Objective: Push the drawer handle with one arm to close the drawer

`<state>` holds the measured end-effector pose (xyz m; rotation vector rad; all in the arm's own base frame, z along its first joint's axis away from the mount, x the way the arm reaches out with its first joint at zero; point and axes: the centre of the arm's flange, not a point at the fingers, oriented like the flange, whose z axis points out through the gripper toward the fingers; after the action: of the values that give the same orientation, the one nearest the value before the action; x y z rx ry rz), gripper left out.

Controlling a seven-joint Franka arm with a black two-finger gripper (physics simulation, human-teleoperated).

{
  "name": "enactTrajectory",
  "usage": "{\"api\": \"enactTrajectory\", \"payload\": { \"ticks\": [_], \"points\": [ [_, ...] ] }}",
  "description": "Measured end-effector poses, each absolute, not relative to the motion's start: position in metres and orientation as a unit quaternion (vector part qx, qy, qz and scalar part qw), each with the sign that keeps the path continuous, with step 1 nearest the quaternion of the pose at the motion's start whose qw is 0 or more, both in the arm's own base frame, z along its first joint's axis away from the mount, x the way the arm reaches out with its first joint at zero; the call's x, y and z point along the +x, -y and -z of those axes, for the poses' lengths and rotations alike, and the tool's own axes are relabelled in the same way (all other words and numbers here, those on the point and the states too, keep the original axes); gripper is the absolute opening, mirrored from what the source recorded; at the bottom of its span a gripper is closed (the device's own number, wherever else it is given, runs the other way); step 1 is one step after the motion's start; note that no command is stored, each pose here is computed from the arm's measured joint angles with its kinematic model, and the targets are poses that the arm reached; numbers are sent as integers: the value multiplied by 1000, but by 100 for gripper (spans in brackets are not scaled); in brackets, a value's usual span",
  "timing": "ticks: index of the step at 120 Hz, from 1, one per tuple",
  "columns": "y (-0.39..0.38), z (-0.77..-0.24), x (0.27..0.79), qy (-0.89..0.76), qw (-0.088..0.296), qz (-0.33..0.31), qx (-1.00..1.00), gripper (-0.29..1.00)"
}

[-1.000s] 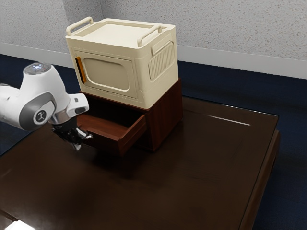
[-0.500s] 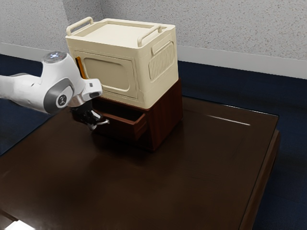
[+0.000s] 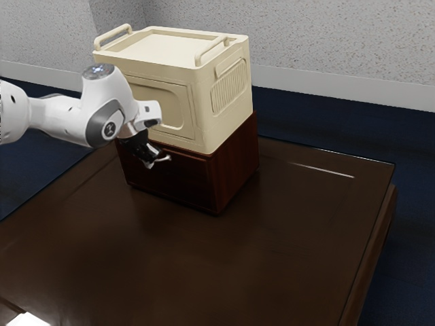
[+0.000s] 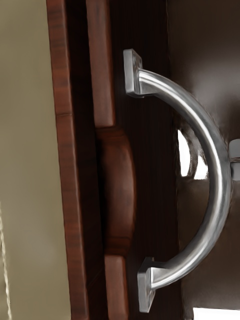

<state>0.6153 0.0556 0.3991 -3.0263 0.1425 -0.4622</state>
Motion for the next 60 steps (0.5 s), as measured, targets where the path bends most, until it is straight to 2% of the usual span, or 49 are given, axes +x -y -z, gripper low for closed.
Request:
{"api": "enactTrajectory", "payload": {
  "ticks": [14, 22, 26, 35, 41, 47, 60],
  "points": [
    [-53, -391, 605, -45, 30, 140, -989, -8],
    [-41, -393, 544, -33, 15, 124, -992, -8],
    [-30, -423, 500, -25, 17, 137, -990, -8],
    [49, -565, 476, -51, 12, 211, -976, 8],
    [66, -617, 472, -50, -2, 214, -975, 20],
    [56, -637, 478, -43, -20, 193, -980, 30],
    [43, -632, 488, -42, -23, 128, -991, 46]
  ]
}}
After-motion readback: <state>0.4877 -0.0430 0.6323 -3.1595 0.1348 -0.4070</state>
